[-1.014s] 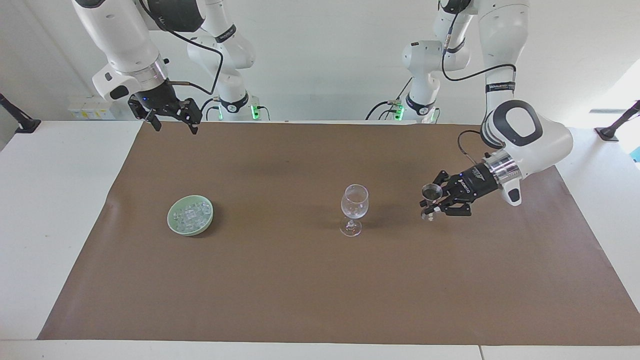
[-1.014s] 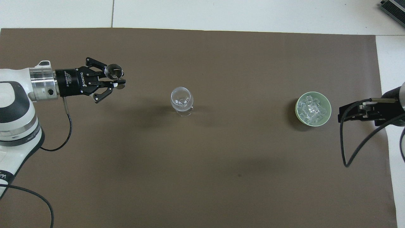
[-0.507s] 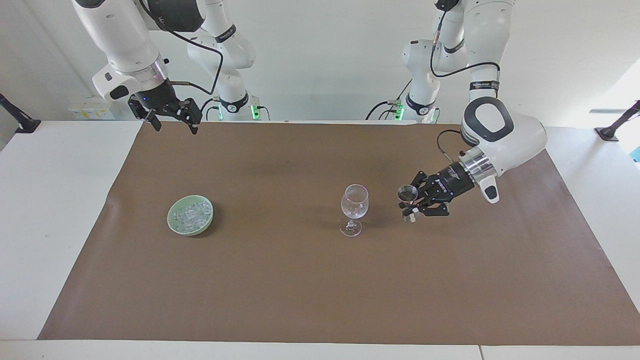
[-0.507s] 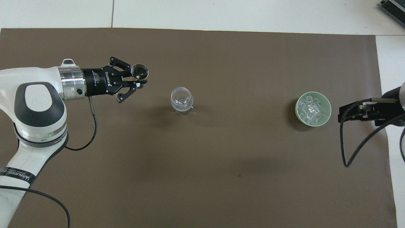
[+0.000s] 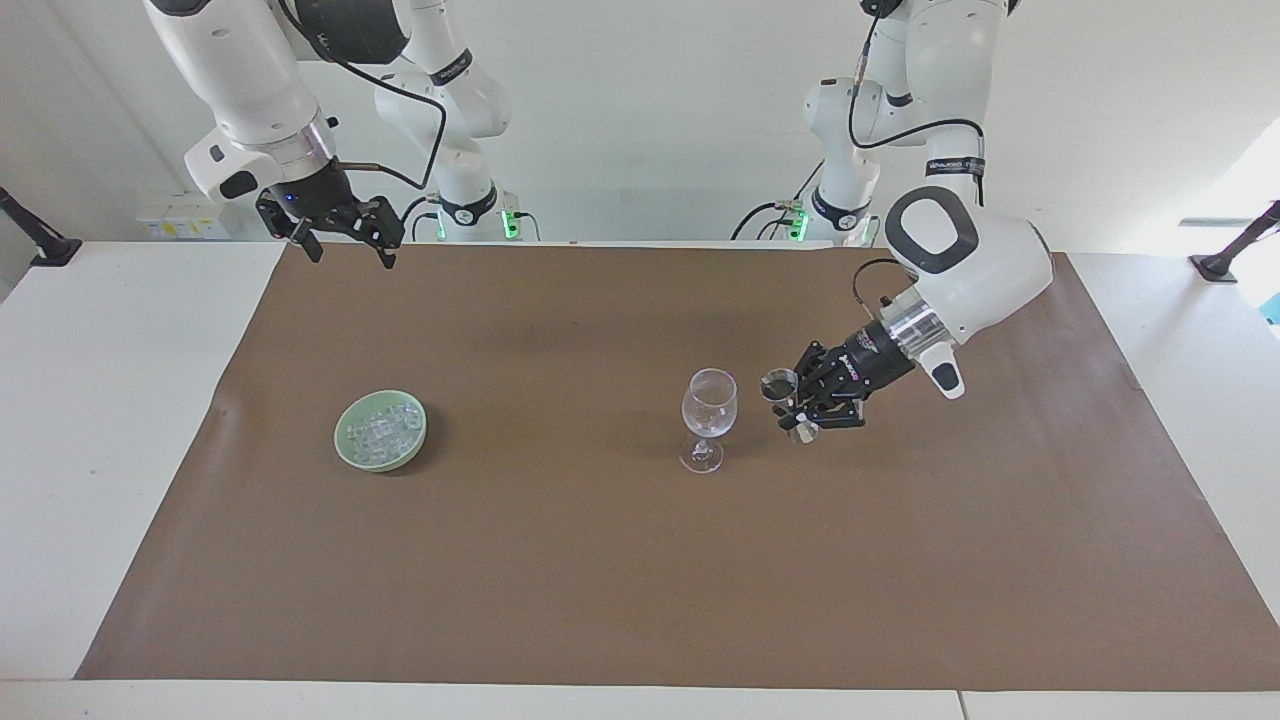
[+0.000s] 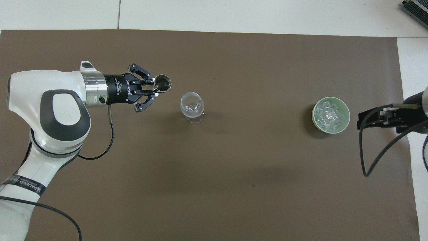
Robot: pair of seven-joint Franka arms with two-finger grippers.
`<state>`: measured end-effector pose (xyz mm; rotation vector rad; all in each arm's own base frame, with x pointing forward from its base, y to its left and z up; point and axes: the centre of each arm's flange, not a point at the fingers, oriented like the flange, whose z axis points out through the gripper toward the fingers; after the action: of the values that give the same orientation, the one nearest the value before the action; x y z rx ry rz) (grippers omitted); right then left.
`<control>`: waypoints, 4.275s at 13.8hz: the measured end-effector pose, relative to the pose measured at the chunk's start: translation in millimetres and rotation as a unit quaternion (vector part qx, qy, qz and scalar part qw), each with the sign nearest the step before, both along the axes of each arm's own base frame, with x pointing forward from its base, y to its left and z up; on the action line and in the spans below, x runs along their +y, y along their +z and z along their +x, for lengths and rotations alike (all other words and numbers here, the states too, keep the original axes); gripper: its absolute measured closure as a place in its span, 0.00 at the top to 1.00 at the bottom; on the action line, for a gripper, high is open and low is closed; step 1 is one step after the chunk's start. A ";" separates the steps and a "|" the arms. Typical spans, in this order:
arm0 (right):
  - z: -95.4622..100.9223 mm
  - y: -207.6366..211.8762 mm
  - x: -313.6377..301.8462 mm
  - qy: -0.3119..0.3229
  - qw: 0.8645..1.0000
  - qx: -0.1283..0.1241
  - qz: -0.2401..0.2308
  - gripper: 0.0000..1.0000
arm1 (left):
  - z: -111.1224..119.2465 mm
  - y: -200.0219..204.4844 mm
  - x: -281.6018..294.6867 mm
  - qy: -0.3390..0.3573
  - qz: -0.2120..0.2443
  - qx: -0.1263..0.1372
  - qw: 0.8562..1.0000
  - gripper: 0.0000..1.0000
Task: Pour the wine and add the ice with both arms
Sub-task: 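Tilt the jigger over the wine glass with the left gripper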
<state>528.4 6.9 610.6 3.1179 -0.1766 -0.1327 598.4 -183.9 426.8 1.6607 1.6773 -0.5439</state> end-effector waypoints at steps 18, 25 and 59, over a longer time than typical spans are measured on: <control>0.0 0.0 0.0 0.000 1.000 0.000 0.000 1.00 | -20.7 14.3 -51.3 -0.072 0.154 -0.050 0.984 0.21; 0.0 0.0 0.0 0.000 1.000 0.000 0.000 1.00 | -25.9 20.1 -68.3 -0.090 0.227 -0.082 0.966 0.21; 0.0 0.0 0.0 0.000 1.000 0.000 0.000 1.00 | -69.6 69.3 -145.8 -0.162 0.470 -0.289 0.818 0.21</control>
<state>528.4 6.9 610.6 3.1179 -0.1766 -0.1326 528.8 -329.8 496.1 2.4734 1.2228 0.7541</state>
